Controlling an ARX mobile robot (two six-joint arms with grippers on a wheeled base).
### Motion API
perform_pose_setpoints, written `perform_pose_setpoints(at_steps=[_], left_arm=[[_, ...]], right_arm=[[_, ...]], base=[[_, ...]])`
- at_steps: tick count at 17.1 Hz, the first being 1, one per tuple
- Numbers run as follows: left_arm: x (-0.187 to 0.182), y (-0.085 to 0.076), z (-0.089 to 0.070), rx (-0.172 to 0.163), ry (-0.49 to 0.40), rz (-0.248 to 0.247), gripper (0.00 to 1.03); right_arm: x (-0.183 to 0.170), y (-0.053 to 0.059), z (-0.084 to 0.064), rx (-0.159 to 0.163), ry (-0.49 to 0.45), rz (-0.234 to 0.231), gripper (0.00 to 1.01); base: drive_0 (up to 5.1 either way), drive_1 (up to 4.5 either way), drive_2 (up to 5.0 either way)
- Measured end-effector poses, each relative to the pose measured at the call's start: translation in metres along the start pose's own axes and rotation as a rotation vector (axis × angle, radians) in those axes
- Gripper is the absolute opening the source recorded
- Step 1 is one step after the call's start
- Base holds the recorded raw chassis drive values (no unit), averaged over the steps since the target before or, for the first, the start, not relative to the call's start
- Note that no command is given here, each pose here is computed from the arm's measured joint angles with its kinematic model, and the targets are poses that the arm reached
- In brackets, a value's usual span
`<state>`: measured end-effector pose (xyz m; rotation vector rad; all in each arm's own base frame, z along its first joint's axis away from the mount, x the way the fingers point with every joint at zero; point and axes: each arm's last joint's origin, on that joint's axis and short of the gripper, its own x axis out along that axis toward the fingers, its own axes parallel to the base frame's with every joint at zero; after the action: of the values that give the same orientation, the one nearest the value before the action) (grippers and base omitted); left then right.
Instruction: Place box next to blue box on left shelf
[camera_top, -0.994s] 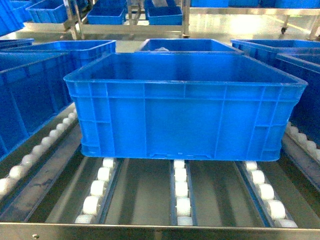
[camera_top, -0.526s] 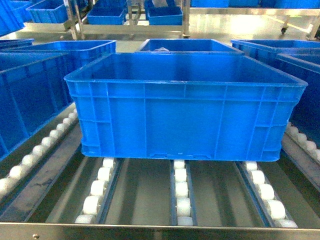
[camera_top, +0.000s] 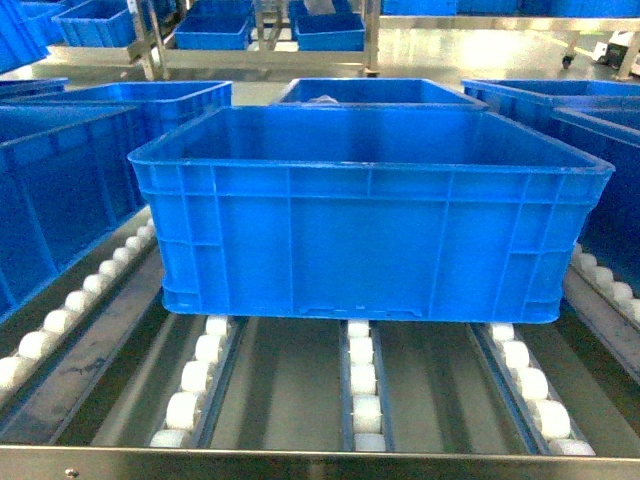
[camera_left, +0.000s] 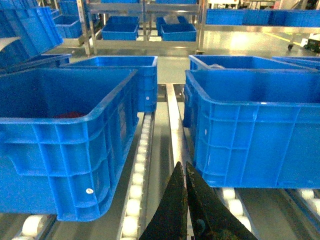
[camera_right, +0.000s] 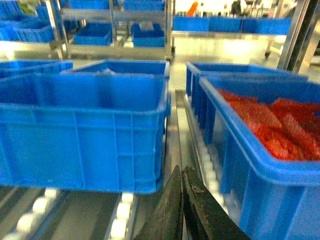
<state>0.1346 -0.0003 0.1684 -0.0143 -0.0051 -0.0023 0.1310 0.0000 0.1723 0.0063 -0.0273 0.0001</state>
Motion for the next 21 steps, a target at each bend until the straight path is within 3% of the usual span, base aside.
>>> perform_pose_setpoints(at_steps=[1, 13, 14, 15, 16, 18, 19, 21], left_arm=[[-0.002, 0.0, 0.0, 0.0, 0.011, 0.001, 0.02], [-0.026, 0.0, 0.003, 0.0, -0.01, 0.0, 0.02], [-0.027, 0.0, 0.003, 0.0, -0.011, 0.0, 0.02], [-0.033, 0.0, -0.003, 0.001, 0.044, -0.004, 0.02], [-0.037, 0.0, 0.0, 0.0, -0.006, 0.003, 0.02], [-0.037, 0.0, 0.0, 0.002, 0.003, 0.002, 0.02], [-0.037, 0.0, -0.001, 0.001, 0.005, 0.002, 0.03], [-0.037, 0.0, -0.001, 0.001, 0.005, 0.002, 0.29]], right_arm=[[-0.002, 0.0, -0.004, 0.0, 0.03, 0.0, 0.02], [-0.023, 0.0, -0.001, 0.0, 0.014, 0.0, 0.02], [-0.03, 0.0, -0.008, 0.0, 0.069, 0.003, 0.02], [-0.034, 0.0, -0.003, 0.0, 0.013, 0.001, 0.02], [-0.034, 0.0, -0.004, 0.0, 0.02, 0.0, 0.02], [-0.034, 0.0, -0.004, 0.0, 0.024, 0.0, 0.02], [-0.034, 0.0, -0.004, -0.001, 0.024, 0.0, 0.06], [-0.034, 0.0, -0.004, -0.001, 0.024, 0.0, 0.33]], base=[[0.0, 0.0, 0.0], [0.0, 0.0, 0.0], [0.0, 0.0, 0.0], [0.0, 0.0, 0.0], [0.0, 0.0, 0.0], [0.0, 0.0, 0.0], [0.0, 0.0, 0.0], [0.0, 0.0, 0.0]])
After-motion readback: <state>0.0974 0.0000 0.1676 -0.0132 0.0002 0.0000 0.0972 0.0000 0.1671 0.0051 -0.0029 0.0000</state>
